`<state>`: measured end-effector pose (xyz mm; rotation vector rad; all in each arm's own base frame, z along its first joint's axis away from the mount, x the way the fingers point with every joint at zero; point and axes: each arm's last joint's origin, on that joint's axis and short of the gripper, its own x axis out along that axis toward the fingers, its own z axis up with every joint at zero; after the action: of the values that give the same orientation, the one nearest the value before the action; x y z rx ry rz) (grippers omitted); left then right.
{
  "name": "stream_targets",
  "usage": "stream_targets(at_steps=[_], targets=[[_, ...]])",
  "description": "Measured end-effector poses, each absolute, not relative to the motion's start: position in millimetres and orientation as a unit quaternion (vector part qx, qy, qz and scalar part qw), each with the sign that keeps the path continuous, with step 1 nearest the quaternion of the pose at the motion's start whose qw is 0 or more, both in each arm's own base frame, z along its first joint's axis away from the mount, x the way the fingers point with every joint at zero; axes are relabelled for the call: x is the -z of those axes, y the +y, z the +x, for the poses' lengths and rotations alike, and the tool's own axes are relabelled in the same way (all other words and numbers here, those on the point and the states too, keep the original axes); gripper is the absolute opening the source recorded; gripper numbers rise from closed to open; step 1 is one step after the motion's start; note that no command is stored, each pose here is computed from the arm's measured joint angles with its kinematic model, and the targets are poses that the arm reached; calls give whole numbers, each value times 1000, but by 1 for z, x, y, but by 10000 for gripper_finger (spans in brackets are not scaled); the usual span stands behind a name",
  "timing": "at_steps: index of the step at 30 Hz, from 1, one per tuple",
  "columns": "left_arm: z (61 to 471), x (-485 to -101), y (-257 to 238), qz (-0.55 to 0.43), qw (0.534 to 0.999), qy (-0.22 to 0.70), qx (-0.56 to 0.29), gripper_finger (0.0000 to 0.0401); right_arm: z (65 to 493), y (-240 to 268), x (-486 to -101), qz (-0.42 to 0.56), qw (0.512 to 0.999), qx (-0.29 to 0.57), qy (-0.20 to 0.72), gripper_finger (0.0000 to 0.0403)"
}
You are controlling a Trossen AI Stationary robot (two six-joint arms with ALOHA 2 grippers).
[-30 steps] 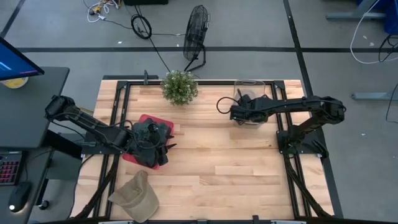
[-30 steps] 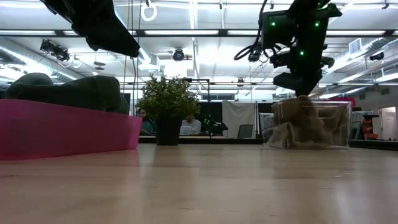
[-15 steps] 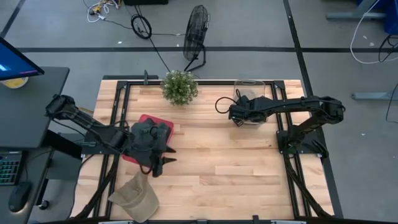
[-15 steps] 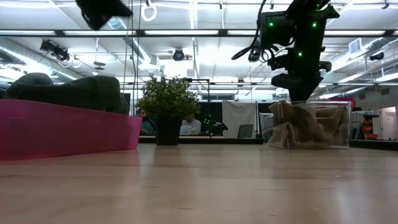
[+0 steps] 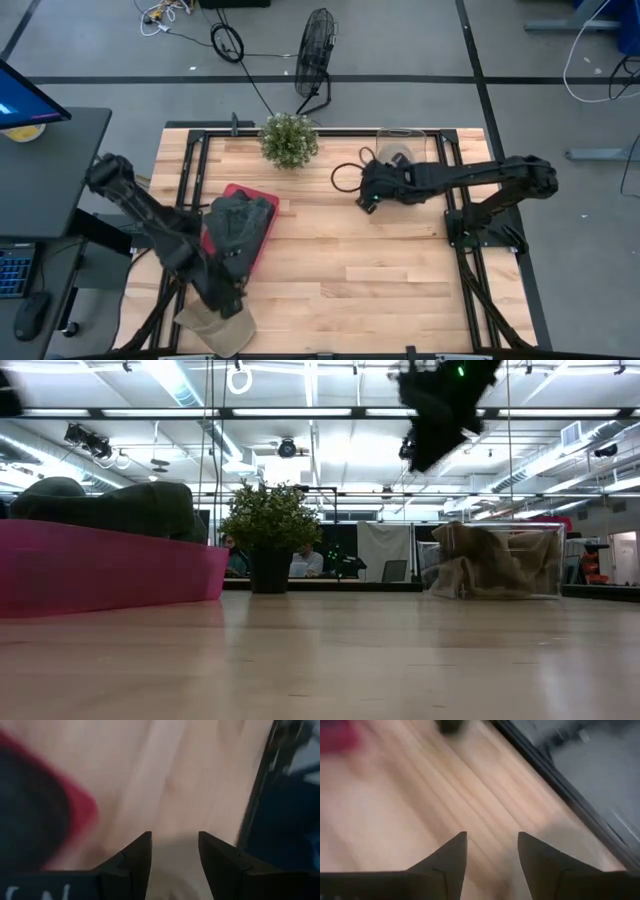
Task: Pick & Place hat
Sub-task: Put the brown cap into the transparent bin
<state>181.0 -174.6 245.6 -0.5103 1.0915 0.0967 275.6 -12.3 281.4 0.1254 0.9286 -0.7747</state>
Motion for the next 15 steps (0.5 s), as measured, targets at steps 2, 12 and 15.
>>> stream_targets(at_steps=[2, 12, 15], targets=[[175, -233, -188, -260, 787, 558, -53, 165, 286, -1, -290, 49, 854, 332, 398, 180], [145, -198, -233, -318, 686, 641, -129, 165, 308, 36, -311, 2, 936, 210, 284, 180], [142, -190, -241, -320, 686, 640, -130, 165, 308, 40, -311, -6, 938, 200, 284, 181]])
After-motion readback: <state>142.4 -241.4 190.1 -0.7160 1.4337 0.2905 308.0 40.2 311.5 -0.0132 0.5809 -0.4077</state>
